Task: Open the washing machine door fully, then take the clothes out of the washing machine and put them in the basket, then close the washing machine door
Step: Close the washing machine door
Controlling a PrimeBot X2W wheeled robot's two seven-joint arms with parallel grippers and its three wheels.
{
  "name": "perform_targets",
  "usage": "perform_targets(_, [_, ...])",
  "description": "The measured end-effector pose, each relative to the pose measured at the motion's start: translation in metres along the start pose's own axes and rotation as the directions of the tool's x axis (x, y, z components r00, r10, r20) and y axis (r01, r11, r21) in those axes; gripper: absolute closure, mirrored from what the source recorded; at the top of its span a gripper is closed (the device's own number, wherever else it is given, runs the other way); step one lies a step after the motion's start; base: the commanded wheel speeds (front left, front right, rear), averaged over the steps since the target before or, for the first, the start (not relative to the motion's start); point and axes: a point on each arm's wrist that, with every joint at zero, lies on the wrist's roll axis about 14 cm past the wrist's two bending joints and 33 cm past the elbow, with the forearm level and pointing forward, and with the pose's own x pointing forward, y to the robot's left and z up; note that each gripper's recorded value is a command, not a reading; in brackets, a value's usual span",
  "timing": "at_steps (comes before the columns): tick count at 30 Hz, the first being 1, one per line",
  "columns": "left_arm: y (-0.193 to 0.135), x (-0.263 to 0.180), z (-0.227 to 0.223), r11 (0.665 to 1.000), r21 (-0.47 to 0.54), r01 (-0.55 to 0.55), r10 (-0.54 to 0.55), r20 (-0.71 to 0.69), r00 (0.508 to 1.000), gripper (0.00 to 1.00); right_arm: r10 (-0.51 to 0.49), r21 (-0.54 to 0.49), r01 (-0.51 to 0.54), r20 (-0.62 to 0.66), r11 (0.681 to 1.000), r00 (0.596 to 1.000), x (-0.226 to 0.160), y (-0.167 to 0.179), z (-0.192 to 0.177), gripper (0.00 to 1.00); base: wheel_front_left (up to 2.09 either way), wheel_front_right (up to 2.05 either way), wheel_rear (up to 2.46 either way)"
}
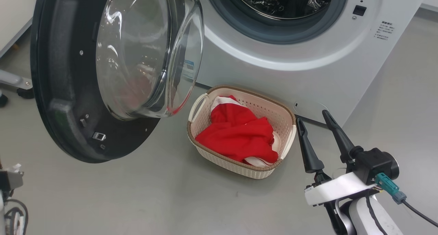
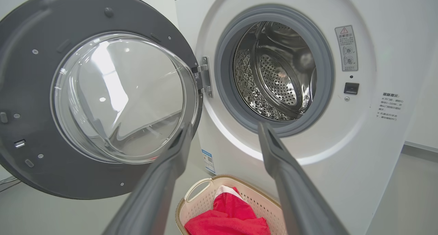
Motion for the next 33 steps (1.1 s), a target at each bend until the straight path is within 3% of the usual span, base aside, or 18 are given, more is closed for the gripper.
perform_targets(4, [-0.005, 0.009, -0.011, 0.994, -0.111, -0.02, 0.012, -0.07, 0.997, 1.0, -0.017, -0.002, 0.017, 0.001, 1.0, 1.0, -0.002, -0.006, 0.0, 0.0, 0.0, 0.0, 0.0])
perform_targets(15, [-0.012, 0.015, -0.037, 0.97, -0.236, -0.057, -0.001, -0.239, 0.971, 1.0, -0.031, -0.003, 0.031, 0.001, 1.0, 1.0, -0.004, -0.01, 0.001, 0.0, 0.0, 0.0, 0.0])
perform_targets(33, [-0.035, 0.004, -0.087, 0.966, -0.256, -0.035, -0.101, -0.5, 0.86, 1.0, -0.036, -0.007, 0.036, 0.01, 0.999, 0.999, -0.007, -0.009, 0.005, 0.0, 0.0, 0.0, 0.0])
